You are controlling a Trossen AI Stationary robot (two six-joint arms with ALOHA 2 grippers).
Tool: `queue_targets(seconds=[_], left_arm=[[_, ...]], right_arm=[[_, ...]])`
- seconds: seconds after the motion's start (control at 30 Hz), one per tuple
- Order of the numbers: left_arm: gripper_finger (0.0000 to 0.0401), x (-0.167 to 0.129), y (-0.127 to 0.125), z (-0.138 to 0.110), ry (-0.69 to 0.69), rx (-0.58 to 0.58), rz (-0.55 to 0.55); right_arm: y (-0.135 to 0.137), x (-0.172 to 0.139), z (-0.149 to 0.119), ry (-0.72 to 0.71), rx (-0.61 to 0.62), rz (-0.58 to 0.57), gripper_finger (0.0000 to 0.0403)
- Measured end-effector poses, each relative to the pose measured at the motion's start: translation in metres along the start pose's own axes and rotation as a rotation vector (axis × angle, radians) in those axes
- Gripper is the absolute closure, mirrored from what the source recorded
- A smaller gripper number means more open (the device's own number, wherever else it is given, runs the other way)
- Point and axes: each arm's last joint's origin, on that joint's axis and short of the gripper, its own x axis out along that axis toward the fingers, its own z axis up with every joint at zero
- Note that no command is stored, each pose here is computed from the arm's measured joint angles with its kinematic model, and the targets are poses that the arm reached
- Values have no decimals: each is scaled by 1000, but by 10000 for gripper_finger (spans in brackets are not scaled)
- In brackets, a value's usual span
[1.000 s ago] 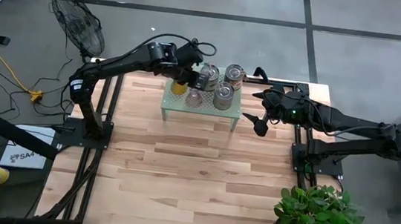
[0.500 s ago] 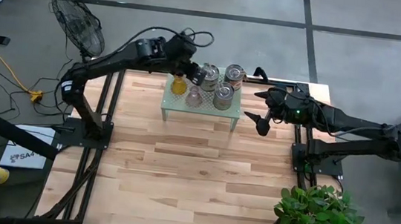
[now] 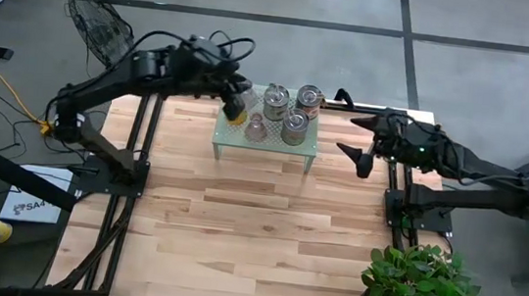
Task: Pick & Place candle stick holders
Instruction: Return to Home Position
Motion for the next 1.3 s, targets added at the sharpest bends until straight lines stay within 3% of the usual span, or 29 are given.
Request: queue_targets(seconds=[0.17,0.37,0.5,0.7,0.8,1.03,1.3], left_arm=[[297,-31,2,-5,-16,63,38],[297,-51,9,-30,20,104,28],[297,-57,16,-61,-10,82,-16],[297,-63,29,-123,-165,22,-112],[297,-66,36,-155,-252,-39,-152],[297,-73,52,-222,-361,-188,-211],[297,-78,65,-277,-458,-317,-246]], right_arm=[[-3,-13,4,-58,42,7,13],[-6,-33,-1,-34,235,93,12],[-7,-44,-9,24,250,155,13],[-9,-47,-8,-5,261,86,13],[-8,-38,-9,-88,259,75,12],[-1,1,-59,-302,353,247,12],[-5,-2,-108,-464,442,323,11]])
